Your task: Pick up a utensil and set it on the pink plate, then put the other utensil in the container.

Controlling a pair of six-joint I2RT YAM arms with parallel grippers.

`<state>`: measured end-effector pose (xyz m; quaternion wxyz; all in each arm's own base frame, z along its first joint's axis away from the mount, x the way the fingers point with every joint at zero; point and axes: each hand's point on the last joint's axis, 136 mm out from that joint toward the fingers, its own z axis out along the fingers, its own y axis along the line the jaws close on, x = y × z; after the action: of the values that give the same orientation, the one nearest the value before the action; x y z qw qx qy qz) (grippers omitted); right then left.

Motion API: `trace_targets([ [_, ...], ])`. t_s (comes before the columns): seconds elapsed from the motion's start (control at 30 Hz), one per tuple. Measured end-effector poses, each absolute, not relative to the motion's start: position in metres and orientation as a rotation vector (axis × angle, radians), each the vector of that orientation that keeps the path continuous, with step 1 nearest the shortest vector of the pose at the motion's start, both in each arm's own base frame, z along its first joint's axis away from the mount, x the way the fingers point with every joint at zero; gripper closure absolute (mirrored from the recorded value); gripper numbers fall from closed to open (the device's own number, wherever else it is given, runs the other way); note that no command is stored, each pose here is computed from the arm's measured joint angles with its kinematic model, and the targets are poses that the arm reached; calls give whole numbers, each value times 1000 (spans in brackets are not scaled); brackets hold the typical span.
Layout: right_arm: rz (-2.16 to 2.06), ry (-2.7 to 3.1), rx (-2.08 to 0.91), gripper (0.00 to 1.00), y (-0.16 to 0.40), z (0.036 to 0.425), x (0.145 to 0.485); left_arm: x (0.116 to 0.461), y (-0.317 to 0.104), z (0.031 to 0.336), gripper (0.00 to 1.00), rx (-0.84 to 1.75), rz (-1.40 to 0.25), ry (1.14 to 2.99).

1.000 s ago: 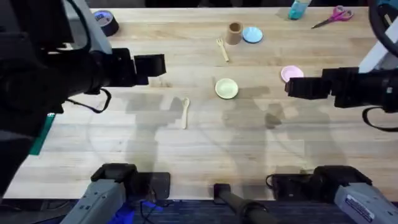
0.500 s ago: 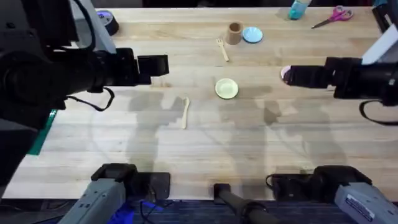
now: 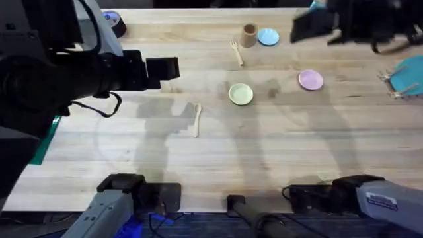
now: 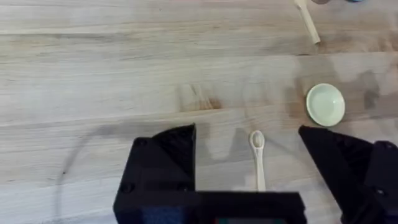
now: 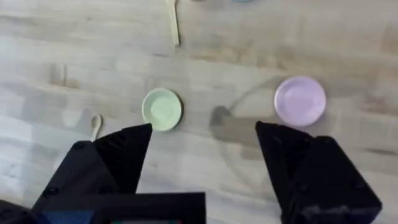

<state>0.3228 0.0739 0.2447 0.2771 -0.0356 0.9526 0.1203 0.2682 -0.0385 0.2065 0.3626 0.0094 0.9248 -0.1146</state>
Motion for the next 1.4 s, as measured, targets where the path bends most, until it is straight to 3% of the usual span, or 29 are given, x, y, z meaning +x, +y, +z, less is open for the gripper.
trace_targets([
  [0.17,208,2557,-175,6,102,243,359,269,-39,207,9,24,-295,2379],
  [0.43,164,2619,-131,5,142,182,405,269,-39,208,9,25,-295,2375],
  [0.73,235,2488,-164,5,184,190,429,269,-39,208,9,25,-295,2374],
  [1.03,257,2438,-134,5,189,196,439,270,-39,208,9,26,-294,2369],
  [1.4,179,2541,-69,5,187,140,451,271,-39,210,9,26,-294,2363],
])
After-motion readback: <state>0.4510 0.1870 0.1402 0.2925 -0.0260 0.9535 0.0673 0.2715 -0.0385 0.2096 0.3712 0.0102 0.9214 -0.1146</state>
